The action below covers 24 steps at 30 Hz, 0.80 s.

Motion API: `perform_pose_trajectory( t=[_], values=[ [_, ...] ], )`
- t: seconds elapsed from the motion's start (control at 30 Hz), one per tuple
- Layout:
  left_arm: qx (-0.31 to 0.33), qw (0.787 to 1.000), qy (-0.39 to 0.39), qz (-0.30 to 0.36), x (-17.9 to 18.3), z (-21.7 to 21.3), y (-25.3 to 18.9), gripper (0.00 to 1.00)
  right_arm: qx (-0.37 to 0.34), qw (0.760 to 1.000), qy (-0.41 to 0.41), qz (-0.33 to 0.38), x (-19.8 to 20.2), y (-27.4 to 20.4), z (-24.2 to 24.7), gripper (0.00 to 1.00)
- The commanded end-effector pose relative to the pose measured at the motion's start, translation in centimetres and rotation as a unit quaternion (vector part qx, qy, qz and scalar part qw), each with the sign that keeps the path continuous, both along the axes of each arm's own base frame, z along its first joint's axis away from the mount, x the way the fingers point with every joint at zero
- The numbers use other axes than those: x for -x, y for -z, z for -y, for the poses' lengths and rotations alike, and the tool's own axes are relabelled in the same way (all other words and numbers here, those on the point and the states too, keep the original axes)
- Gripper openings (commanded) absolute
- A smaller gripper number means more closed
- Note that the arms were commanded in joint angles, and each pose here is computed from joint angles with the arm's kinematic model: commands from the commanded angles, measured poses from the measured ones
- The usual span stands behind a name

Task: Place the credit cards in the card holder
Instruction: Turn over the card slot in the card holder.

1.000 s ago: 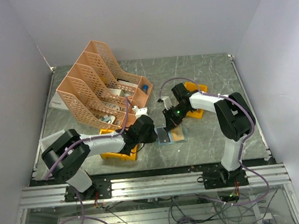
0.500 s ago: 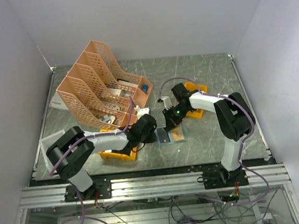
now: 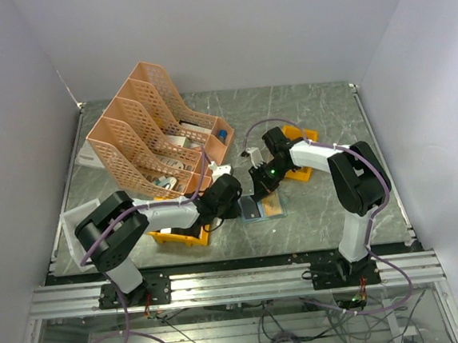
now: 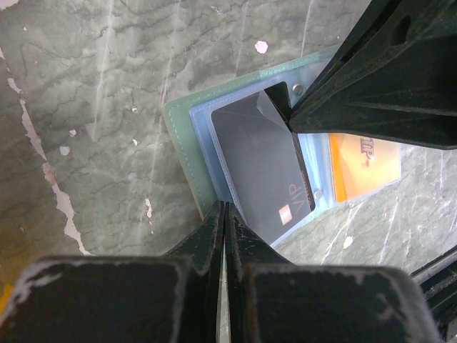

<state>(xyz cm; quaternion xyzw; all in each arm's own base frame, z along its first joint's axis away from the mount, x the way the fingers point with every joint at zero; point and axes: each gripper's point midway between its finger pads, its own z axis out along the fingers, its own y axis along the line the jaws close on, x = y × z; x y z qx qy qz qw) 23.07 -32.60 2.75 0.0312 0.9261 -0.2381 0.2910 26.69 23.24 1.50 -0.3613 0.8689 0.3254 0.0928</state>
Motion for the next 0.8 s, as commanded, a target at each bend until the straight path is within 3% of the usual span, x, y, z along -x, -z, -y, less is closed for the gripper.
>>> perform_pose_trajectory(
  t=[0.0, 0.47, 0.77],
  values=[
    [0.017, 1.000, 0.010, 0.003, -0.5, 1.1, -0.8, 0.07, 0.018, 1.000, -0.002, 0.001, -0.2, 1.0, 0.2, 0.00],
    [0.009, 1.000, 0.016, -0.011, 0.0, 1.2, 0.0, 0.07, 0.016, 1.000, -0.002, -0.001, -0.2, 0.9, 0.1, 0.00],
    [0.012, 0.999, 0.036, 0.002, -0.2, 2.5, -1.7, 0.07, 0.011, 1.000, -0.003, 0.004, -0.2, 0.5, 0.0, 0.01]
  ],
)
